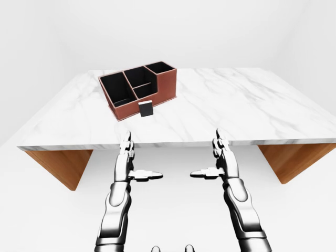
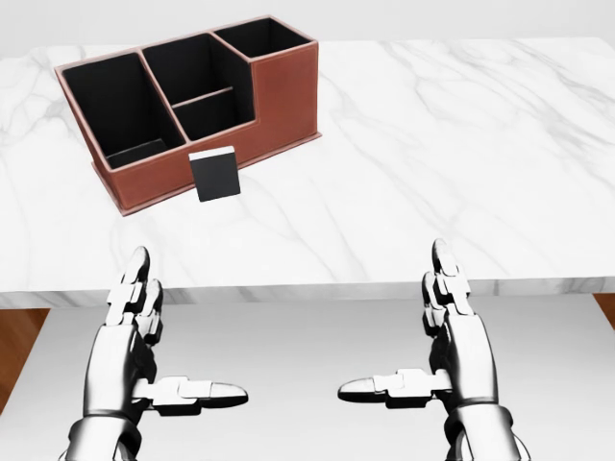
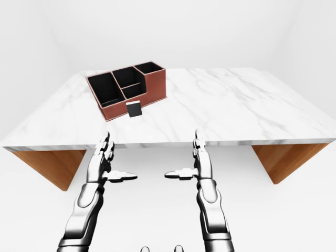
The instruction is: Pick up the book and place it in the left compartment of the caddy.
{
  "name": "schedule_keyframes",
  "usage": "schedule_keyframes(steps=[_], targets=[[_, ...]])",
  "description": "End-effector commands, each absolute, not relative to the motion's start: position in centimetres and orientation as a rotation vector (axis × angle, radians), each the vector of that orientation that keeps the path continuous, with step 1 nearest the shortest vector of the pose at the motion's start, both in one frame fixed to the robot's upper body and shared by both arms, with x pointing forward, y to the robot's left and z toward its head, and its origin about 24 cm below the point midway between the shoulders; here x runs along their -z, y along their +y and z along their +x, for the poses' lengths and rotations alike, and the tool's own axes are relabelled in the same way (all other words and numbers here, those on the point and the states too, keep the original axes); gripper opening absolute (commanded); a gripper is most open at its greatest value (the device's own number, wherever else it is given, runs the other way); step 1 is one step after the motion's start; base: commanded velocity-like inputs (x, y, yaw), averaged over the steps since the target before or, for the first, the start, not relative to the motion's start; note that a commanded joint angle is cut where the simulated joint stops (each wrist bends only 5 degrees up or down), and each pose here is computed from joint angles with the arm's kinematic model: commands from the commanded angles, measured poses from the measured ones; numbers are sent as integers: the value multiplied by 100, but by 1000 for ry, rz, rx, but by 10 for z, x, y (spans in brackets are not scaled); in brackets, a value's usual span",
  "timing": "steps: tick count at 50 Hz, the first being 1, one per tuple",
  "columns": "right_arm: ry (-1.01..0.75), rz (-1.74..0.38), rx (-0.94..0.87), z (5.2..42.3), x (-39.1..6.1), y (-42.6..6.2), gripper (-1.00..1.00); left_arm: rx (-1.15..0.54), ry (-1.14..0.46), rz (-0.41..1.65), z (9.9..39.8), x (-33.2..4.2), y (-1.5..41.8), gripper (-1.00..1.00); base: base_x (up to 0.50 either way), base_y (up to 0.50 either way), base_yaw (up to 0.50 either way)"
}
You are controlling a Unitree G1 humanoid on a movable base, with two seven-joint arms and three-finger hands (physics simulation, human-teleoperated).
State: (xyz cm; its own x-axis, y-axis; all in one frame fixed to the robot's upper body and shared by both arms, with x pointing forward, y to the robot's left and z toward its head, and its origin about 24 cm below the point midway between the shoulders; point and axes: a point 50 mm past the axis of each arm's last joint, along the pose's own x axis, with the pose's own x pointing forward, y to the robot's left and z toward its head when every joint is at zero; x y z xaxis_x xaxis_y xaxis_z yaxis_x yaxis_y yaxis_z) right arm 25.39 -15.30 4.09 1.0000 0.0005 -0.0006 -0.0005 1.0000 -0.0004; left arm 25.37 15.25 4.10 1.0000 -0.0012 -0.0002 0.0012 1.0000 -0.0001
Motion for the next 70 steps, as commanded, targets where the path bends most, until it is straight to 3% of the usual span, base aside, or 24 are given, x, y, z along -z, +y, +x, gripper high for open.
schedule_keyframes(steps=[1, 14, 23, 29, 70], targets=[[-2, -2, 2, 255, -42, -161, 100, 6, 1, -2, 254, -40, 158, 100, 0, 0, 0], [-61, -23, -3, 263, -69, -162, 100, 0, -9, -7, 265, -57, 163, 100, 0, 0, 0], [-314, -18, -10, 274, -131, -161, 100, -14, -218, 13, 284, -111, 169, 100, 0, 0, 0], [-335, -10, -35, 269, -135, -159, 100, -13, -308, 10, 286, -134, 168, 100, 0, 0, 0], [-341, 7, -53, 260, -135, -159, 100, -10, -342, -12, 276, -139, 163, 100, 18, 44, 0]])
